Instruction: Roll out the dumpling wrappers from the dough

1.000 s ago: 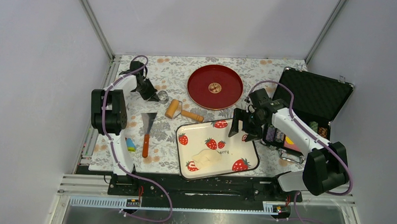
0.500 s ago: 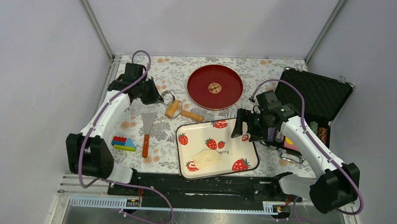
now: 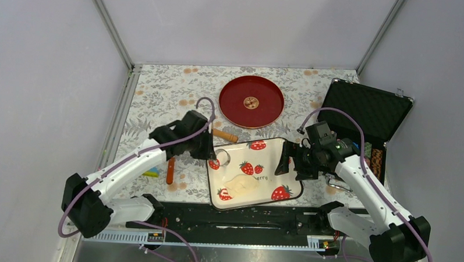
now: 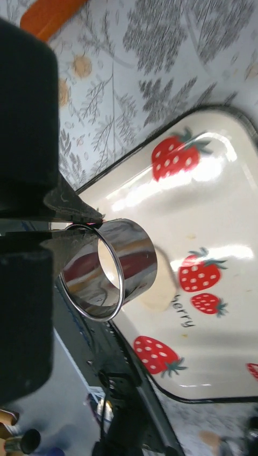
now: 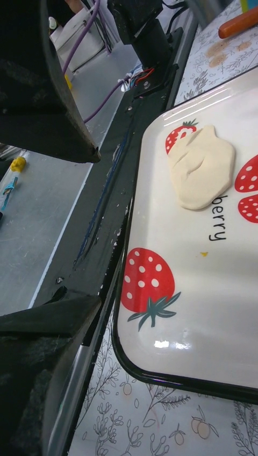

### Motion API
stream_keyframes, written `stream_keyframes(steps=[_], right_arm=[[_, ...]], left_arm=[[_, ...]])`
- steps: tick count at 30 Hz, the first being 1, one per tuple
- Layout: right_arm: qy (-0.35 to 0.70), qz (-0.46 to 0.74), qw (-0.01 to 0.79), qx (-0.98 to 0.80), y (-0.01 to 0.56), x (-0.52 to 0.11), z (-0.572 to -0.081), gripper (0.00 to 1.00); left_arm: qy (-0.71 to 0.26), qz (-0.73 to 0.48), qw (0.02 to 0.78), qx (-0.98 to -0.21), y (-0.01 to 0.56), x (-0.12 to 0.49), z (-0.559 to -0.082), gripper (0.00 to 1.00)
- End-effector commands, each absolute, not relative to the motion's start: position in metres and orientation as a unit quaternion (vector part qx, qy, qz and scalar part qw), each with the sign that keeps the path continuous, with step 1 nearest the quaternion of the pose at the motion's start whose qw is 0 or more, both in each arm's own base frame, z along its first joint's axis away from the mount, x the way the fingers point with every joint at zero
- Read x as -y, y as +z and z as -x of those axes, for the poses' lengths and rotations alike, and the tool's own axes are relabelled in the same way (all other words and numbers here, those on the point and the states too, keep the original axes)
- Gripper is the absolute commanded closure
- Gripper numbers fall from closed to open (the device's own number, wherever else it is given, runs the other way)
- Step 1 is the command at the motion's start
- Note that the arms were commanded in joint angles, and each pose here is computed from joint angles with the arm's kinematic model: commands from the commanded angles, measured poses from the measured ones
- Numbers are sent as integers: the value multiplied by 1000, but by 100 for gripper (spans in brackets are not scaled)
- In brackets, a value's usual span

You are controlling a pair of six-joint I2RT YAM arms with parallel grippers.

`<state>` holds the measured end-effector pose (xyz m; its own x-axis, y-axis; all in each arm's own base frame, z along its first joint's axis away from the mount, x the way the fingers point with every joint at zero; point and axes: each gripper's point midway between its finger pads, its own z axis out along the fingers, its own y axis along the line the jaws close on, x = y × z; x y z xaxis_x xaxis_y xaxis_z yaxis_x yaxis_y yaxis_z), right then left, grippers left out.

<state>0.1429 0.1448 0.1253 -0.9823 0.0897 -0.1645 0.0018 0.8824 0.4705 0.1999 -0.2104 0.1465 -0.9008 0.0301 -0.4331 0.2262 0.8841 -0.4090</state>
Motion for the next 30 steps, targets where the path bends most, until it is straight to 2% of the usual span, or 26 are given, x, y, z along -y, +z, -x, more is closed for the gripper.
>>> stream_keyframes(steps=[1, 13, 18, 24, 30], right_arm=[[257, -35, 80, -962, 129, -146, -132, 1], [261, -39, 65, -962, 126, -148, -129, 1], [290, -32, 50, -955, 126, -160, -131, 12], [337, -44, 14, -940, 116, -180, -135, 30], [342, -44, 0, -939, 109, -189, -139, 33]], left_arm=[[-239, -61, 229, -942, 142, 236, -193, 100], [-213, -92, 170, -958, 103, 302, -163, 100], [-213, -87, 158, -960, 92, 309, -160, 100], [-210, -88, 149, -962, 83, 312, -160, 100], [-196, -83, 139, -967, 71, 308, -157, 100]])
